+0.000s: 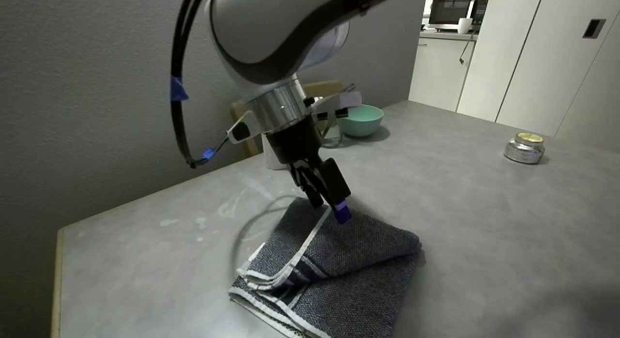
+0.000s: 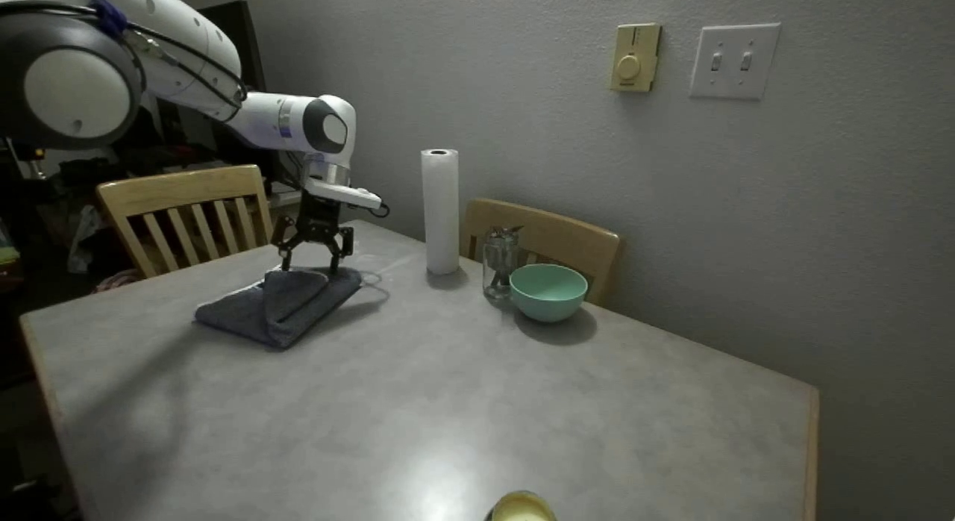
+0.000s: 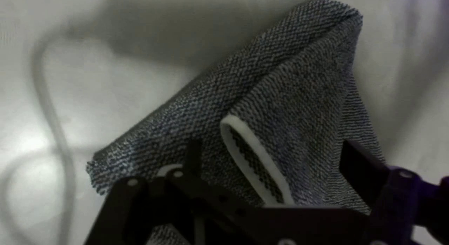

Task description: Fold the towel from right to left

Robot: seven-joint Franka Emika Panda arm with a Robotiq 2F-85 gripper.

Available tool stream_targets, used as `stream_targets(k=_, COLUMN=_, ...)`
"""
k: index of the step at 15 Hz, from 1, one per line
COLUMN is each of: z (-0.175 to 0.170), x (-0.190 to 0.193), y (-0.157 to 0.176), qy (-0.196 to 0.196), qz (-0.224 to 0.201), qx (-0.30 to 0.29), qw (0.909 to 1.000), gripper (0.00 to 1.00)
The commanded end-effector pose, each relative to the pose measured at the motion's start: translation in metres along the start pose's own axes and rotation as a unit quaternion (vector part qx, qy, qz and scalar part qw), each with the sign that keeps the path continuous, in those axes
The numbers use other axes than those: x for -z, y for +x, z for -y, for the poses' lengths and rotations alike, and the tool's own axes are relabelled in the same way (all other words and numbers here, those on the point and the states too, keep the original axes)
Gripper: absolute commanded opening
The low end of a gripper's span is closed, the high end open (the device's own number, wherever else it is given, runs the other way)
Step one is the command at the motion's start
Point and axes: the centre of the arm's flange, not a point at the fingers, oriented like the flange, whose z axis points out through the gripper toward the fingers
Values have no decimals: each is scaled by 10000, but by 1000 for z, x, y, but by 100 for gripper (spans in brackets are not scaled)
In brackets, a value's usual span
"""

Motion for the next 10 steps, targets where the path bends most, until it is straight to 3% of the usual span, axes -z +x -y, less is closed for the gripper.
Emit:
stream_targets(k=1, z=23, x=-28, y=-32, qy=-1, qz=-259, qx=-45, qw=9997, gripper=100)
stream_targets(k=10, z=30, x=-39, y=-48, qy=311, qz=-472, qx=-246, qw=9981, gripper=100)
